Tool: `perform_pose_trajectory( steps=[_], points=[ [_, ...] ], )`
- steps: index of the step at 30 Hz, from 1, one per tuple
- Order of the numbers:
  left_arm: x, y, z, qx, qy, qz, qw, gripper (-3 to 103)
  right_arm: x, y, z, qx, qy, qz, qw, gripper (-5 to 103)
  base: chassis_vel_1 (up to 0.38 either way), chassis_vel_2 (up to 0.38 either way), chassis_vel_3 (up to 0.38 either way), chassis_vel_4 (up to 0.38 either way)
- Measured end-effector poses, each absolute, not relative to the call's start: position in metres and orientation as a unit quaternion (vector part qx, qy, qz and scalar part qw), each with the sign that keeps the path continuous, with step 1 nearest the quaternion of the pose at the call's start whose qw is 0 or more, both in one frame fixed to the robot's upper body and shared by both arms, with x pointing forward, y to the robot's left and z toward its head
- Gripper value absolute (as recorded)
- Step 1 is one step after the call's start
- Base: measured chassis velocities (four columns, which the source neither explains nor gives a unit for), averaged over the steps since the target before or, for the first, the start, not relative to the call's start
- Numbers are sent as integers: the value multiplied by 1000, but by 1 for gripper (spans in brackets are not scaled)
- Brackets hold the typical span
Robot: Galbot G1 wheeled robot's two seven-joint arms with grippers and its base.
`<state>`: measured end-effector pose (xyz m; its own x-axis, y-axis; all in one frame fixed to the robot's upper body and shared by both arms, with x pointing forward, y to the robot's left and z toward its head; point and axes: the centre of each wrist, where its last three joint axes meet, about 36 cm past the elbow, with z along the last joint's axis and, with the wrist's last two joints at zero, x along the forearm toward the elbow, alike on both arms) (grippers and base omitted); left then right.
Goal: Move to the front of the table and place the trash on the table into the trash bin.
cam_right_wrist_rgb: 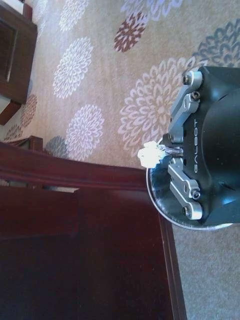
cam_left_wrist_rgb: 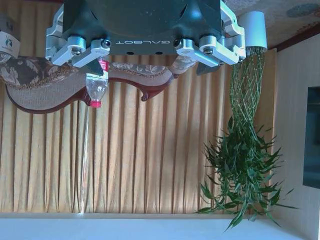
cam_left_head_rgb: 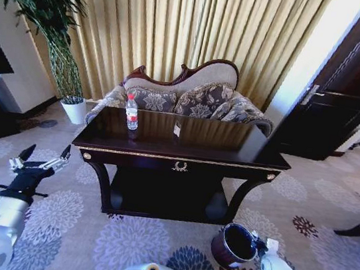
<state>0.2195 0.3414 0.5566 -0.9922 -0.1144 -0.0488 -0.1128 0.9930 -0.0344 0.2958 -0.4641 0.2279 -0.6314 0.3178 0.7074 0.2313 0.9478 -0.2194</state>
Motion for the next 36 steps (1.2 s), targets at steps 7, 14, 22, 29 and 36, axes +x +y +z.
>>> perform_pose_trajectory(
  steps=[7,14,22,29,36],
  points=[
    [219,341,557,-57,998,-16,26,100,300,-454,226,-141,-905,67,396,28,0,0,0,0],
    [219,342,557,-59,998,-15,27,100,310,-450,229,-134,-910,69,387,61,0,0,0,0],
    [219,342,557,-59,998,-15,28,100,312,-452,231,-135,-910,69,385,83,0,0,0,0],
    [220,342,557,-57,998,-16,27,100,310,-449,236,-131,-913,61,381,99,0,0,0,0],
    [218,342,556,-58,998,-18,25,100,319,-440,267,-124,-935,26,333,100,0,0,0,0]
  ],
)
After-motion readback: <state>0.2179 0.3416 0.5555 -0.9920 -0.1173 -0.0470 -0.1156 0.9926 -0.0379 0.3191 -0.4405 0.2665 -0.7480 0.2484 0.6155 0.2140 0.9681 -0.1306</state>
